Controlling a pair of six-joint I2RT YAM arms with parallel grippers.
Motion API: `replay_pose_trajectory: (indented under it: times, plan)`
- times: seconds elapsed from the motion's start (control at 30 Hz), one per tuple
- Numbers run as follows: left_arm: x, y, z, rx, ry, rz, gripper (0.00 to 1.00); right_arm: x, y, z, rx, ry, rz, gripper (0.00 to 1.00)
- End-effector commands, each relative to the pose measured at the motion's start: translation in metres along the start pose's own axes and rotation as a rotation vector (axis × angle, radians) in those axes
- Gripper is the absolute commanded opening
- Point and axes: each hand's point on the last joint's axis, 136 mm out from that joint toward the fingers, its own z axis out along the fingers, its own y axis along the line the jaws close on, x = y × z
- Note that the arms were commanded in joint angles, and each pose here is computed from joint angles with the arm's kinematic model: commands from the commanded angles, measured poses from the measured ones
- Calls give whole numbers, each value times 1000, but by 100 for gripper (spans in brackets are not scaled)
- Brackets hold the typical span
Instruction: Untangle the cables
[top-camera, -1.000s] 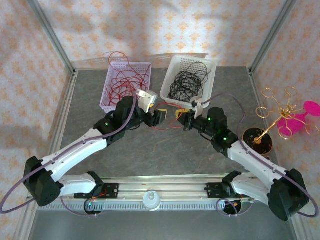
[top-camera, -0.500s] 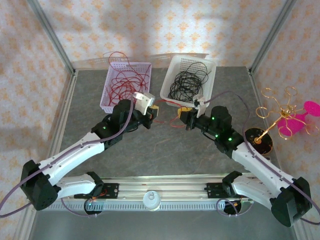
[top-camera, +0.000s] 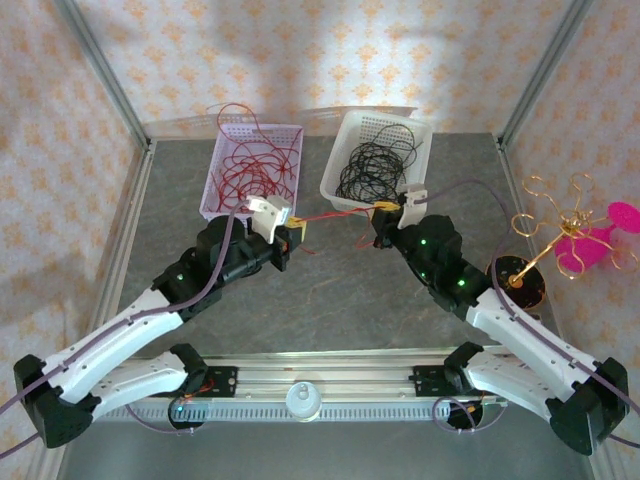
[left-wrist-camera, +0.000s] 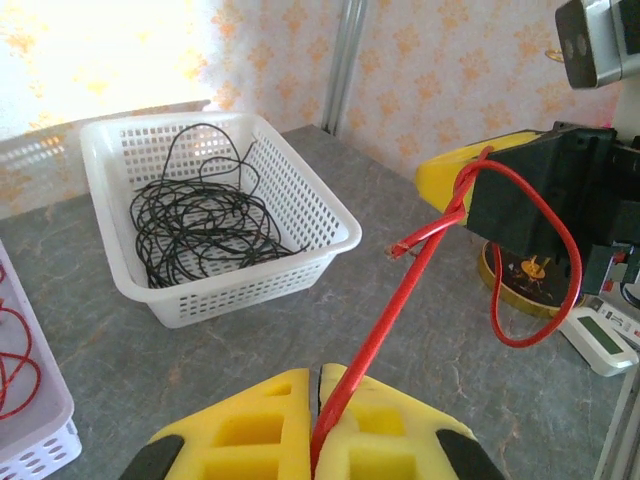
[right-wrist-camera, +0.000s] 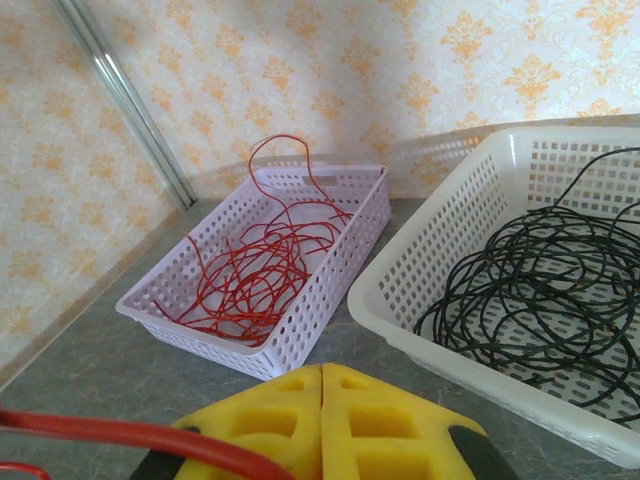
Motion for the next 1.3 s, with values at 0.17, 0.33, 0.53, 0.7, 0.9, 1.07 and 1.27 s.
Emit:
replay_pose_trajectory:
  times: [0.17, 0.33, 0.53, 0.7, 0.9, 1.07, 1.27]
  plan:
    - [-32, 59, -60, -337, -96, -6, 0, -22, -108, -32, 523, -113, -78, 7]
    - [-54, 55, -69, -329, -126, 22, 0, -6, -101, -23, 461, -51, -148, 23]
    - [-91, 43, -88, -294, -200, 44, 0, 7, -130, -27, 642, -19, -147, 29]
    - [-114, 54, -108, -387, -249, 47, 0, 6, -145, -35, 716, -74, -106, 46]
    - [-143, 57, -132, -440, -316, 67, 0, 16, -157, -36, 729, -74, -67, 53]
    - [-162, 65, -149, -515, -359, 71, 0, 23, -169, -40, 768, -83, -43, 56]
    - [-180, 65, -160, -538, -380, 94, 0, 27, -175, -40, 772, -84, -25, 60]
